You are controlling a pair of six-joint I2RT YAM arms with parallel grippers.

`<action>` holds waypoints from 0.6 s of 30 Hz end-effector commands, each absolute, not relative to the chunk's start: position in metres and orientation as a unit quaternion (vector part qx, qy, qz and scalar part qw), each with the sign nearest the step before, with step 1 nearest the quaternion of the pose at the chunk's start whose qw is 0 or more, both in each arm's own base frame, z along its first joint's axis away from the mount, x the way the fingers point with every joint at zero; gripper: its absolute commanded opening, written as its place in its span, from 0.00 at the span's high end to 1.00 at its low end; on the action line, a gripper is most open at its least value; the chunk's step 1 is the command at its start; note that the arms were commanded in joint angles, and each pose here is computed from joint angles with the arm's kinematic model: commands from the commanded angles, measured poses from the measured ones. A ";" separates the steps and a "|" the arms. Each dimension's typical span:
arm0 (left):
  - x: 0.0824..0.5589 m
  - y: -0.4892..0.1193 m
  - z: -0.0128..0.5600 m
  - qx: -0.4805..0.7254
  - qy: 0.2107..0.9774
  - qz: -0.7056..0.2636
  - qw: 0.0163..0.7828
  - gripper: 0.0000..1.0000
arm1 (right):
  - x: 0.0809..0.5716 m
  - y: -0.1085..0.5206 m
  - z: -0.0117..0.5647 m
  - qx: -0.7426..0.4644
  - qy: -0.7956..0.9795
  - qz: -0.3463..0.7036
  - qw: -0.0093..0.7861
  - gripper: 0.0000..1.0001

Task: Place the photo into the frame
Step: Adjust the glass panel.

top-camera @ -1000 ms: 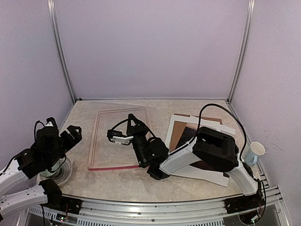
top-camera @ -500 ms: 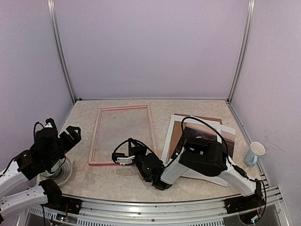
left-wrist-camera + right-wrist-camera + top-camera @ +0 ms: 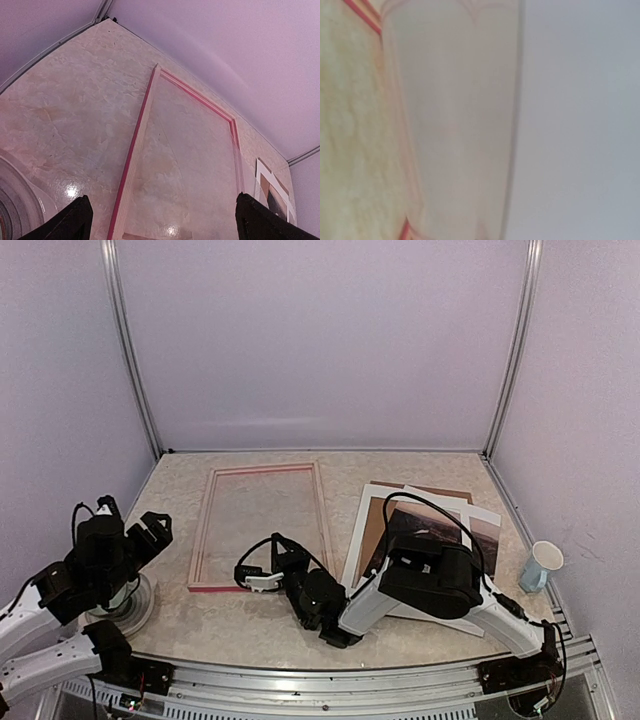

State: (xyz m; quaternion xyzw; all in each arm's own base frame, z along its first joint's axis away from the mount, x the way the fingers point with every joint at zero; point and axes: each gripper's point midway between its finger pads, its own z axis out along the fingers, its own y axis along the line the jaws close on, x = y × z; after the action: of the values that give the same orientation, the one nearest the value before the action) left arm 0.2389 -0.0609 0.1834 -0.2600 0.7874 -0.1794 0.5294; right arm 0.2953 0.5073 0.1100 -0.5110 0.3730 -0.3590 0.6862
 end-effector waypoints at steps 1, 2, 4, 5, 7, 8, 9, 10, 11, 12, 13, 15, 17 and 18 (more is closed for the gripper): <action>0.239 -0.060 0.175 -0.262 0.790 -0.178 0.525 0.01 | 0.290 0.496 0.171 -0.457 0.357 -0.380 0.721 1.00; 0.239 -0.061 0.176 -0.262 0.789 -0.180 0.526 0.01 | 0.292 0.498 0.177 -0.462 0.349 -0.382 0.720 1.00; 0.240 -0.061 0.177 -0.262 0.788 -0.181 0.527 0.01 | 0.306 0.502 0.190 -0.467 0.328 -0.396 0.719 1.00; 0.240 -0.062 0.178 -0.262 0.788 -0.181 0.528 0.01 | 0.314 0.503 0.203 -0.460 0.311 -0.415 0.721 1.00; 0.241 -0.062 0.179 -0.261 0.788 -0.180 0.528 0.01 | 0.328 0.501 0.263 -0.393 0.266 -0.474 0.742 1.00; 0.241 -0.062 0.180 -0.261 0.788 -0.180 0.528 0.01 | 0.332 0.497 0.290 -0.361 0.254 -0.490 0.751 1.00; 0.241 -0.061 0.181 -0.260 0.788 -0.179 0.528 0.01 | 0.332 0.494 0.318 -0.331 0.245 -0.496 0.765 1.00; 0.241 -0.061 0.182 -0.261 0.788 -0.177 0.528 0.01 | 0.330 0.490 0.340 -0.308 0.237 -0.499 0.775 1.00; 0.241 -0.060 0.182 -0.260 0.789 -0.175 0.529 0.01 | 0.326 0.486 0.359 -0.289 0.229 -0.499 0.784 1.00; 0.241 -0.059 0.182 -0.261 0.788 -0.174 0.530 0.01 | 0.323 0.482 0.368 -0.279 0.223 -0.500 0.789 1.00; 0.240 -0.059 0.182 -0.262 0.787 -0.174 0.530 0.01 | 0.321 0.481 0.367 -0.283 0.220 -0.498 0.789 1.00; 0.239 -0.057 0.180 -0.264 0.787 -0.175 0.530 0.01 | 0.327 0.486 0.332 -0.338 0.232 -0.479 0.776 1.00; 0.238 -0.057 0.179 -0.267 0.784 -0.179 0.532 0.01 | 0.330 0.500 0.257 -0.434 0.239 -0.454 0.741 1.00; 0.238 -0.057 0.178 -0.267 0.783 -0.181 0.532 0.01 | 0.327 0.505 0.217 -0.478 0.238 -0.442 0.721 1.00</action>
State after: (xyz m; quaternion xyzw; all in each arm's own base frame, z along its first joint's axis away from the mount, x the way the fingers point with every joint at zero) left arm 0.2387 -0.0604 0.1779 -0.2600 0.7894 -0.1772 0.5272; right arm 0.3428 0.4821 0.3315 -0.3552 0.2524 -0.4834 0.7592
